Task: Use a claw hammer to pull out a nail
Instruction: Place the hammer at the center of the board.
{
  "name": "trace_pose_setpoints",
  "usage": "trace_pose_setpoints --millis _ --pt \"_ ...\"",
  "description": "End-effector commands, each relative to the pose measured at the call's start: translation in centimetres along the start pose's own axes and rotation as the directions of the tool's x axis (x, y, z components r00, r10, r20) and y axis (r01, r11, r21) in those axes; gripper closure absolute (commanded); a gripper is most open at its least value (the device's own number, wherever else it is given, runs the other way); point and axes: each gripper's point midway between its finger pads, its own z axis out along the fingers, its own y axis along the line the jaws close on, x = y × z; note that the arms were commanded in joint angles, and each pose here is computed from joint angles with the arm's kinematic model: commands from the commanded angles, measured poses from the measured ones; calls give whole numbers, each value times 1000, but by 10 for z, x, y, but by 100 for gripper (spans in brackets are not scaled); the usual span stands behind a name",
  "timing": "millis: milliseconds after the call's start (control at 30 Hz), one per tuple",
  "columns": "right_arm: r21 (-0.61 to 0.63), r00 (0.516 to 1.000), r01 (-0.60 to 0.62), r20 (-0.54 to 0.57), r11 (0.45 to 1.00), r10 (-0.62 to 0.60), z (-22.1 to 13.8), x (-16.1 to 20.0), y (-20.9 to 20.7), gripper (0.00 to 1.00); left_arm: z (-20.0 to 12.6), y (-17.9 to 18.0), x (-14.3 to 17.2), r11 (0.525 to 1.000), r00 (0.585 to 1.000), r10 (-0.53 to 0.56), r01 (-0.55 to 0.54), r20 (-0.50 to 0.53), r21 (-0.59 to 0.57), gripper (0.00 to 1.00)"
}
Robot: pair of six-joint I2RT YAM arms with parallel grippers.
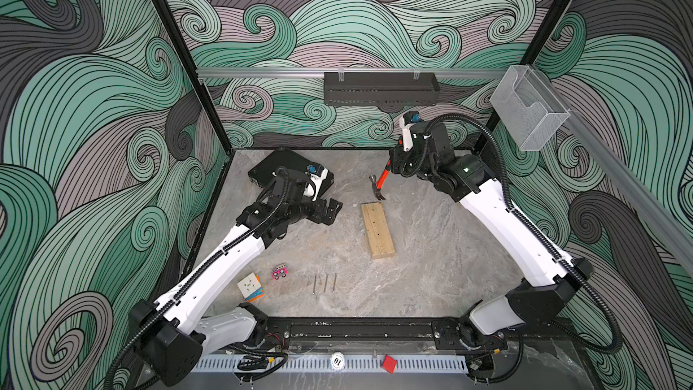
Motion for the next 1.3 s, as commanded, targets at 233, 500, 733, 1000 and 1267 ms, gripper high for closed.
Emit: trace_pose_setpoints --millis 233,500,733,1000,1267 --pt "-205 998 11 67 979 2 -11 -33 38 98 20 -37 -62 979 996 25 -41 83 202 2" --pt "-320 1000 6 16 947 -1 -7 -25 60 97 41 -56 -89 948 994 50 -77 94 309 5" --pt "-387 1000 -1 -19 922 -7 -4 -21 73 97 54 -66 -96 927 995 60 -86 83 364 9" --pt "-410 999 -13 -36 912 -2 -1 -20 79 97 61 -73 -93 920 995 80 -97 61 379 33" --pt "-415 999 -27 -42 909 11 1 -22 81 97 66 -77 -89 920 995 88 -96 40 380 54"
